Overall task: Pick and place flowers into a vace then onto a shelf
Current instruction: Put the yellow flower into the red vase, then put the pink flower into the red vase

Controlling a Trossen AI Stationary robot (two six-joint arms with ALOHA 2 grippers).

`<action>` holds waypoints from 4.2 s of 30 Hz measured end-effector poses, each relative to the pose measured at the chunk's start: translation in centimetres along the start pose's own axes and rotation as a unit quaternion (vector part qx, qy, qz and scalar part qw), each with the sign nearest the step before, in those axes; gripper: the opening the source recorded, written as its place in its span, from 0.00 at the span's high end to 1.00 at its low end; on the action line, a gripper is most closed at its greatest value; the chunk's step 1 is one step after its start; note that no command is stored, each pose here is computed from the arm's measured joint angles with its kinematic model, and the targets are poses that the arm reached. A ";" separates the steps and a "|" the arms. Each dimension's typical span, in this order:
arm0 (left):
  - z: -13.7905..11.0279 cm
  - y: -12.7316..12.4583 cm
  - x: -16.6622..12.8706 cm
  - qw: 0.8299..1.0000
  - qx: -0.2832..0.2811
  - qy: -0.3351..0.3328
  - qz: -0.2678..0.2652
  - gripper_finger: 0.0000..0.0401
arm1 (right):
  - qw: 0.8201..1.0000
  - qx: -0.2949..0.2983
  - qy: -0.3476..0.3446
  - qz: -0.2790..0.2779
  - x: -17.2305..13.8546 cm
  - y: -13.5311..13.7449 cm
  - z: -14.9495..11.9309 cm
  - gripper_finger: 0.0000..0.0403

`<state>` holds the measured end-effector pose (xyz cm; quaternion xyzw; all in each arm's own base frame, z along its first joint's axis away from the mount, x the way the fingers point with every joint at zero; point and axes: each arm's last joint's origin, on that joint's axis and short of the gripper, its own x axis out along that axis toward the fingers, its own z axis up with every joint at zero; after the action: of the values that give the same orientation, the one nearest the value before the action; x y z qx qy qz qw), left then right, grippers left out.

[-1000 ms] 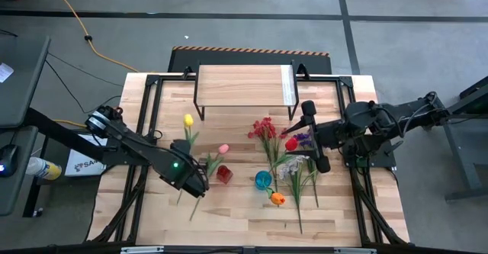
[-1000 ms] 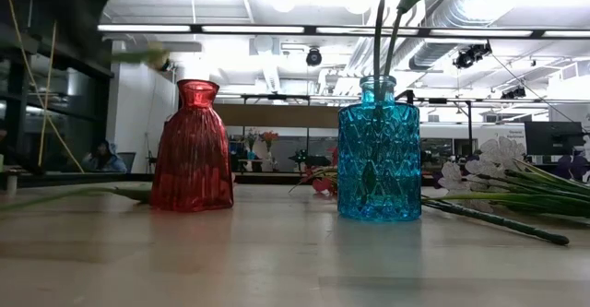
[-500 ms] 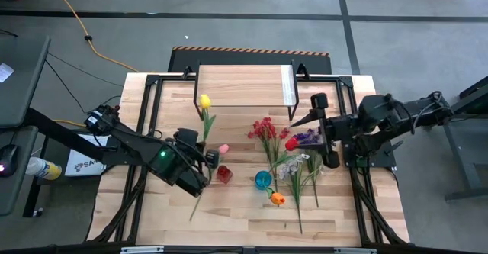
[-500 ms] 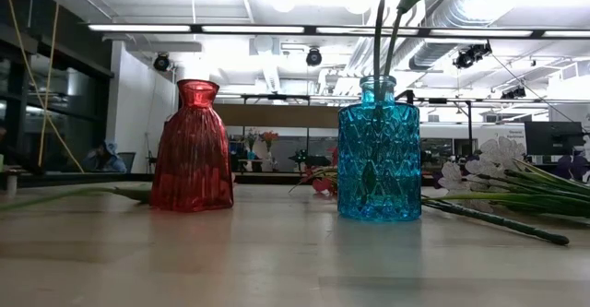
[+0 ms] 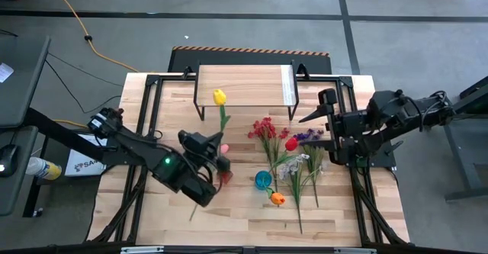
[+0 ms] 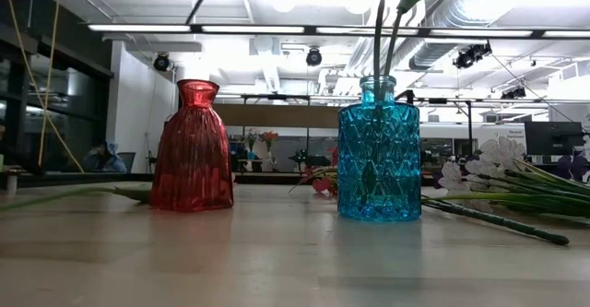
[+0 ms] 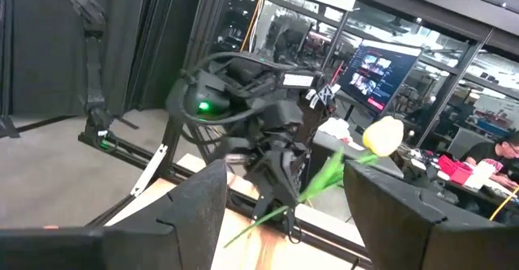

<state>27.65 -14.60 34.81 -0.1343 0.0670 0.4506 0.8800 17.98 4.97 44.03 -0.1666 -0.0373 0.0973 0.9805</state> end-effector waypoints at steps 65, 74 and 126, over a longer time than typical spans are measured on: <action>-8.9 -1.7 1.2 0.998 0.003 0.066 0.016 0.81 | 1.000 0.000 0.017 -0.009 0.1 0.0 -0.3 0.41; -9.2 -1.7 1.1 0.991 0.016 0.134 0.020 0.57 | 1.000 0.000 0.017 -0.009 0.1 0.0 -0.3 0.41; -17.7 2.6 -2.7 0.870 -0.059 0.486 0.065 0.54 | 1.000 0.001 0.023 -0.005 0.1 0.1 -0.4 0.41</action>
<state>24.00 -20.45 18.03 -0.3833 0.4681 0.3879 0.6953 18.07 4.92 43.62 -0.1676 -0.0152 0.0884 0.9818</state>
